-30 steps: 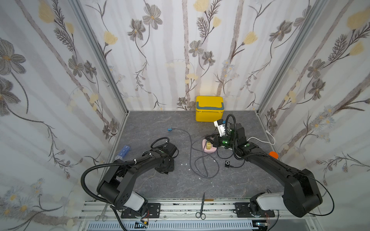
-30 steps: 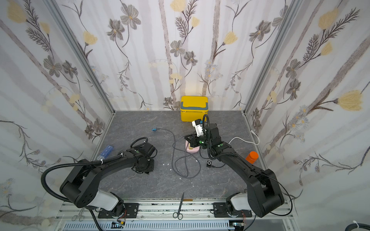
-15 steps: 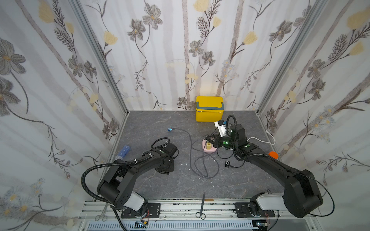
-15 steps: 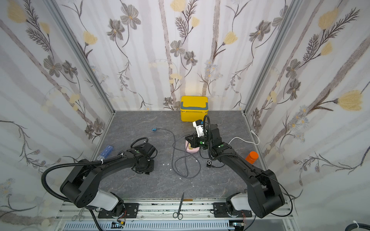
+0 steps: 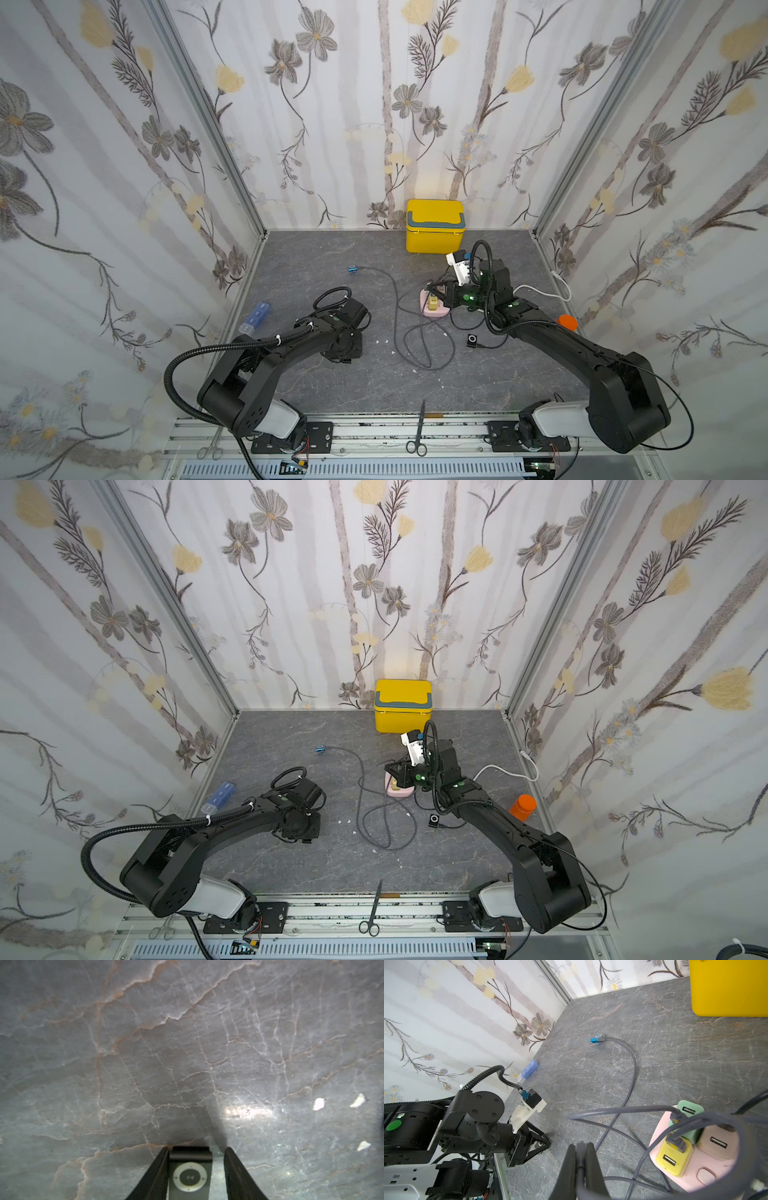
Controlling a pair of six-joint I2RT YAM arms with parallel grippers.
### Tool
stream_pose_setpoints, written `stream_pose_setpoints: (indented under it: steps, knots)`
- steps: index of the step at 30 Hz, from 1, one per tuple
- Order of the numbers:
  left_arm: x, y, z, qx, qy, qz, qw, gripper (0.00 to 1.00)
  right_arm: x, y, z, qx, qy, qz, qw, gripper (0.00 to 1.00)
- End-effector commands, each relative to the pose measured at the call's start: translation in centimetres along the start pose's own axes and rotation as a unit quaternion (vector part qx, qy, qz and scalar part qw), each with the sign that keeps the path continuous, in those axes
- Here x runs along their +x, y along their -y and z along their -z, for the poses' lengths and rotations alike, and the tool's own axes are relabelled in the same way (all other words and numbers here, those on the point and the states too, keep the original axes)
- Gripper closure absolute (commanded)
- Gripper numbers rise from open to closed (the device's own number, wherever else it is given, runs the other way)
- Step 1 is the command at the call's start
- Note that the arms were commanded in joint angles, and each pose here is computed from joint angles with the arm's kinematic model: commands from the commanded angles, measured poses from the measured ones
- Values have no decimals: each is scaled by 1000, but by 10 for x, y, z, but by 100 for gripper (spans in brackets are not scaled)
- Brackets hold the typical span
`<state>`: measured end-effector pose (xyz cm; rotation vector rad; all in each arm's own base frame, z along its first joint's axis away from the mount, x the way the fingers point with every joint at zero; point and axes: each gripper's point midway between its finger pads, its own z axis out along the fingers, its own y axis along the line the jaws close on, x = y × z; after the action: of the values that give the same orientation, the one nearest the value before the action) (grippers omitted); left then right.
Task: Charge mp3
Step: Pick up the MP3 player from the center of the board.
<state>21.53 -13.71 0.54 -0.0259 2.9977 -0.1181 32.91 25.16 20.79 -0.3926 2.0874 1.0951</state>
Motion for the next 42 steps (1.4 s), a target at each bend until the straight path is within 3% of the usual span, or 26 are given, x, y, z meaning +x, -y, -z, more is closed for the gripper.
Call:
stream_pose_setpoints:
  steps: [1, 8, 28, 32, 37, 42]
  knots:
    - [49, -2, -3, 12, -108, 16, 994, 54, -5, -4, 1, -8, 12, 9, 1000, 100]
    - [58, -6, -6, -15, -125, -2, 992, 55, -3, -2, 2, -6, 11, 7, 1000, 100]
    - [72, -6, -13, -25, -148, 20, 988, 74, 0, 1, 5, -7, 12, 4, 1000, 100]
    - [57, 11, -7, 9, -123, 33, 992, 78, -1, 2, 5, -6, 16, 5, 1000, 100]
    - [18, 42, 25, 75, -60, 40, 995, 78, -4, -3, 7, -3, 24, 10, 1000, 100]
    - [-27, 84, 77, 199, 32, 62, 978, 77, -5, -29, 3, -18, 35, 32, 999, 100]
